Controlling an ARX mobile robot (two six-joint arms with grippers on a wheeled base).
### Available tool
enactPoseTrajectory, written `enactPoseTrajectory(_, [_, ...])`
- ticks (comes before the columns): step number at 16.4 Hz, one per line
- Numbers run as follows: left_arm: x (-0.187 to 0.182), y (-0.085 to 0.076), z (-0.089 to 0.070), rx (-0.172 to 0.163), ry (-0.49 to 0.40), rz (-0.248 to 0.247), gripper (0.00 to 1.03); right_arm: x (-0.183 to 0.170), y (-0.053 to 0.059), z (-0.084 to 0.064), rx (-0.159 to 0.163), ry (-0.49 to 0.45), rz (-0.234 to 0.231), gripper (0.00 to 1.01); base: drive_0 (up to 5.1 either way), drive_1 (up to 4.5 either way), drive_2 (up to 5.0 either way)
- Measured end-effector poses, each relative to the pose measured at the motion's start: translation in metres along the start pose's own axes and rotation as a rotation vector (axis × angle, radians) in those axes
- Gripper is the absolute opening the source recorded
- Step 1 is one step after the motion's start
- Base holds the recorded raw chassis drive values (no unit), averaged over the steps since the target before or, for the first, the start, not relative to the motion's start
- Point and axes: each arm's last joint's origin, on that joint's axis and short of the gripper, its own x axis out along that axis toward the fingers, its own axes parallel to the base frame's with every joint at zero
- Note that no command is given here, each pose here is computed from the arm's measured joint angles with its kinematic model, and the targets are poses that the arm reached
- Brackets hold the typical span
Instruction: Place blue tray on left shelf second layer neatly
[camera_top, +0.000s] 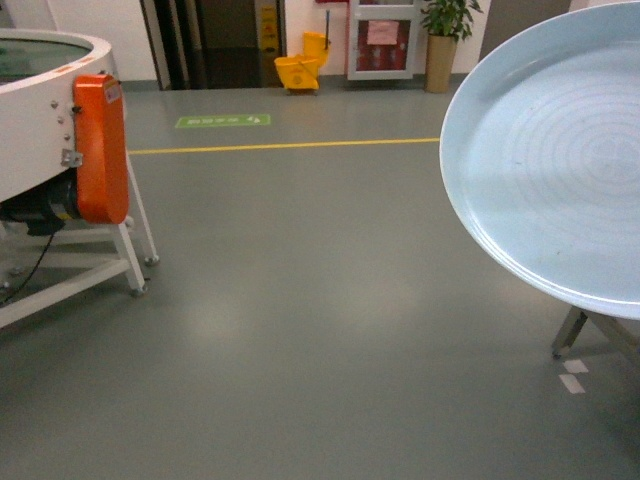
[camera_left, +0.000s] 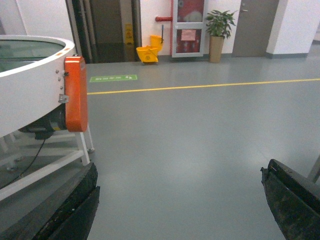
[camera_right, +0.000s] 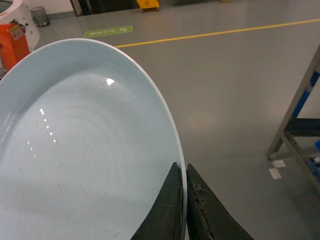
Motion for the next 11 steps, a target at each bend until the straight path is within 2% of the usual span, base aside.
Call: enactPoseTrajectory(11, [0.0000,0.0000,0.0000,0.000,0.000,0.000,0.98,-0.0001,0.0000,0.0001,0.000,0.000,0.000,0.02,-1.6,-1.58,-1.6])
